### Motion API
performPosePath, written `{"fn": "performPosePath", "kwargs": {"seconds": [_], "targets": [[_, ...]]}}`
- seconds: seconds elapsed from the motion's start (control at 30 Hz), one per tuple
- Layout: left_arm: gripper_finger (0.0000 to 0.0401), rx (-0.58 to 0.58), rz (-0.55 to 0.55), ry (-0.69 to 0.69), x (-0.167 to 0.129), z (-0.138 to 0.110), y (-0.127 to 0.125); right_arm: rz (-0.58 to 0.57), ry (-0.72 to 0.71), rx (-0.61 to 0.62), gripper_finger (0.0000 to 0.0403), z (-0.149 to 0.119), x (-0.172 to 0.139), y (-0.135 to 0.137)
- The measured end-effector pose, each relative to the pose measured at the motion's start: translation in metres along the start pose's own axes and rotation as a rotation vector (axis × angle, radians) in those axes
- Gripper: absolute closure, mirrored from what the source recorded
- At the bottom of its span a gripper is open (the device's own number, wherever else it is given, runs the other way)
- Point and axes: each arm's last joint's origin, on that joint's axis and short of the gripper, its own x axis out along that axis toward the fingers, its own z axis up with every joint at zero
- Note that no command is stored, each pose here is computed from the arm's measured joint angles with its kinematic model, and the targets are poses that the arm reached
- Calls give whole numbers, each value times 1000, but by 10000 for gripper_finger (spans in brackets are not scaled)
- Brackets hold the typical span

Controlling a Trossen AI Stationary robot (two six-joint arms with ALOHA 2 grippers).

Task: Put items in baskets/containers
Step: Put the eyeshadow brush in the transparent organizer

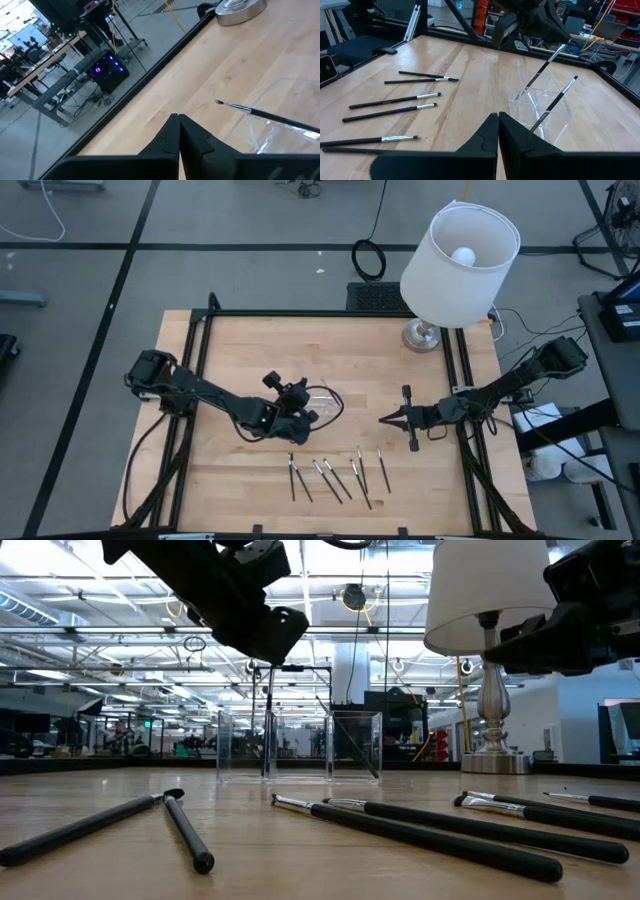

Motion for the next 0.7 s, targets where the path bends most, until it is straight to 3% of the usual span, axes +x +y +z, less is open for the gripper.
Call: {"fn": "performPosePath", "kwargs": {"seconds": [0.43, 0.7], "targets": [[390, -24, -117, 56, -1, 0, -2, 1, 3, -1, 403, 0, 0, 0], [320, 12, -124, 52, -3, 1, -1, 1, 3, -1, 403, 0, 0, 0]]}}
